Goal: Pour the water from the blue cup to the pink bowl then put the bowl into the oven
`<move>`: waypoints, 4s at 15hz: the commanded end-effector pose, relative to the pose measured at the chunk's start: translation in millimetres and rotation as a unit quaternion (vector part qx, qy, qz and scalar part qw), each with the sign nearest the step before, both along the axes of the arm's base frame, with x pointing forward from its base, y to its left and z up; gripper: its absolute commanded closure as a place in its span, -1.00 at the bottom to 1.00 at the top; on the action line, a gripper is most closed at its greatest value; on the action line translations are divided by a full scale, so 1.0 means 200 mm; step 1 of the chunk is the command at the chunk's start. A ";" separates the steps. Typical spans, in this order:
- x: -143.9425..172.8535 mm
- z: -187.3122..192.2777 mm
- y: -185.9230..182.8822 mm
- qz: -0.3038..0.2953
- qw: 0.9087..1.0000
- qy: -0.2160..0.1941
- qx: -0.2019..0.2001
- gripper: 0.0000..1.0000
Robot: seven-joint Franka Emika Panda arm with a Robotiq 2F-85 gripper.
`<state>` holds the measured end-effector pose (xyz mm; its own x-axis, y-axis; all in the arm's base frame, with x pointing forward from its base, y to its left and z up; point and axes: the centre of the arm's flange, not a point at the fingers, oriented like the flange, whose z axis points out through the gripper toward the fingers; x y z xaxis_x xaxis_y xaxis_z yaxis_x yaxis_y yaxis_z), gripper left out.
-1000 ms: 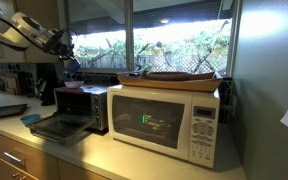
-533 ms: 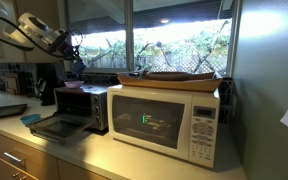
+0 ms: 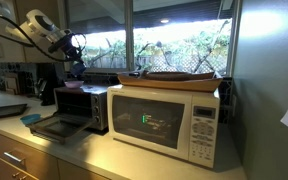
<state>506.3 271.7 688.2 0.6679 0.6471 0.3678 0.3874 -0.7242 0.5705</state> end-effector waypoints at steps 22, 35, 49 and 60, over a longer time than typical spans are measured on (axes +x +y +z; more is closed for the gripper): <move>0.21 -0.42 -0.92 -0.313 0.910 0.094 0.255 0.98; 0.20 -0.38 -1.01 -0.372 0.879 0.052 0.292 -0.06; 0.05 -0.17 -0.70 -0.348 0.885 0.109 0.291 -1.00; 0.09 -0.39 -0.46 -0.369 0.833 0.189 0.366 -1.00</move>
